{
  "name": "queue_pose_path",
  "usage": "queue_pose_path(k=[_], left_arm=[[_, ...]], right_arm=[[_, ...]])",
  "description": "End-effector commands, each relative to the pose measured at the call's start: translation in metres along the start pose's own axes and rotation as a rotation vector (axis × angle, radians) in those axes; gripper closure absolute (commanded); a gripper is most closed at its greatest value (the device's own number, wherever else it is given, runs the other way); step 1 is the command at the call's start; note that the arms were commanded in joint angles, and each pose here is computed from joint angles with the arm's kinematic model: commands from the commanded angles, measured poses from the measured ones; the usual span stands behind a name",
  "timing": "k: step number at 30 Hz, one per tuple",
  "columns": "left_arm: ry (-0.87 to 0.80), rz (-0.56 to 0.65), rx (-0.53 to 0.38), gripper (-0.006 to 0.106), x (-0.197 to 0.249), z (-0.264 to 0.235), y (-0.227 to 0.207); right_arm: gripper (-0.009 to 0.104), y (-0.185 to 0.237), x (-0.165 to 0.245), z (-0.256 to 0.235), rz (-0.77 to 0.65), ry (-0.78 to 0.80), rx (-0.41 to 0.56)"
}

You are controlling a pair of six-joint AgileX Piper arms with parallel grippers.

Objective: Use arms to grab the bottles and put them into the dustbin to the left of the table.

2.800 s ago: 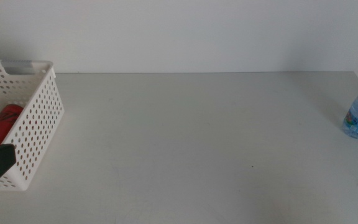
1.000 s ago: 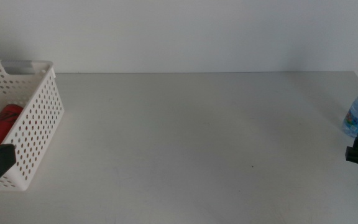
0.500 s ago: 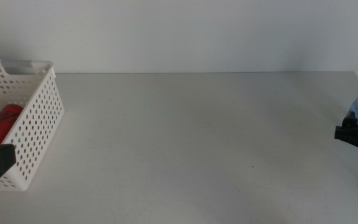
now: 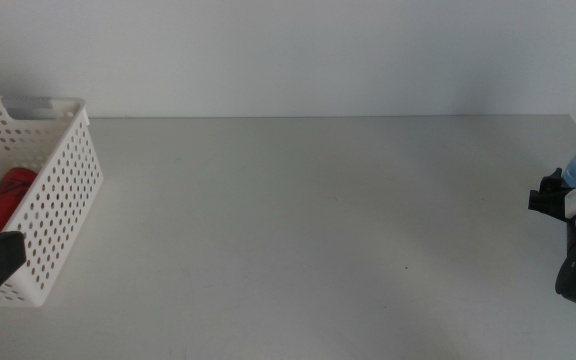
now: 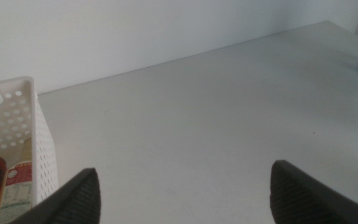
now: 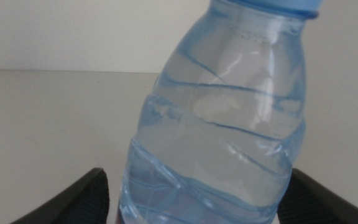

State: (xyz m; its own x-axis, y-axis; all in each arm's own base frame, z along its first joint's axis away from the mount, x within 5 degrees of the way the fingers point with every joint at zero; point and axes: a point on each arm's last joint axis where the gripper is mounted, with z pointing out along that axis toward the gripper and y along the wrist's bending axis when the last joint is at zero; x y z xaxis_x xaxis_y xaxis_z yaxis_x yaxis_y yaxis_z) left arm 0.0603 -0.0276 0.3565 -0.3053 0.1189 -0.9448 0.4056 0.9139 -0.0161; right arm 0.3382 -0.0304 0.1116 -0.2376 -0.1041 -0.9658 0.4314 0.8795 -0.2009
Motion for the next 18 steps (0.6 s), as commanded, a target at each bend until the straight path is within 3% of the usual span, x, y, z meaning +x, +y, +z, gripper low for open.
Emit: queue_pose_path(k=[1,4,6,9,11,12,15,18], left_arm=[[-0.091,-0.009,0.007,0.007,-0.013,-0.003,-0.001],[-0.091,-0.009,0.007,0.007,-0.013,-0.003,-0.001],[-0.091,-0.009,0.007,0.007,-0.013,-0.003,-0.001],[-0.091,-0.009,0.007,0.007,-0.013,-0.003,-0.001],[-0.091,-0.009,0.007,0.007,-0.013,-0.003,-0.001],[-0.091,-0.009,0.007,0.007,-0.013,-0.003,-0.001],[-0.091,-0.009,0.007,0.007,-0.013,-0.003,-0.001],[-0.091,-0.009,0.007,0.007,-0.013,-0.003,-0.001]], right_arm=[[0.02,-0.007,-0.034,0.005,-0.021,-0.235,0.091],[0.023,-0.005,-0.034,0.01,-0.062,-0.237,0.104],[0.031,-0.005,-0.034,0.011,-0.098,-0.235,0.115],[0.059,-0.005,-0.034,0.01,-0.157,-0.23,0.126],[0.089,-0.002,-0.036,0.009,-0.16,-0.236,0.112],[0.097,0.003,-0.038,0.007,-0.152,-0.249,0.087],[0.096,0.027,-0.055,-0.005,-0.115,-0.337,-0.071],[0.096,0.066,-0.084,-0.021,-0.068,-0.404,-0.327]])
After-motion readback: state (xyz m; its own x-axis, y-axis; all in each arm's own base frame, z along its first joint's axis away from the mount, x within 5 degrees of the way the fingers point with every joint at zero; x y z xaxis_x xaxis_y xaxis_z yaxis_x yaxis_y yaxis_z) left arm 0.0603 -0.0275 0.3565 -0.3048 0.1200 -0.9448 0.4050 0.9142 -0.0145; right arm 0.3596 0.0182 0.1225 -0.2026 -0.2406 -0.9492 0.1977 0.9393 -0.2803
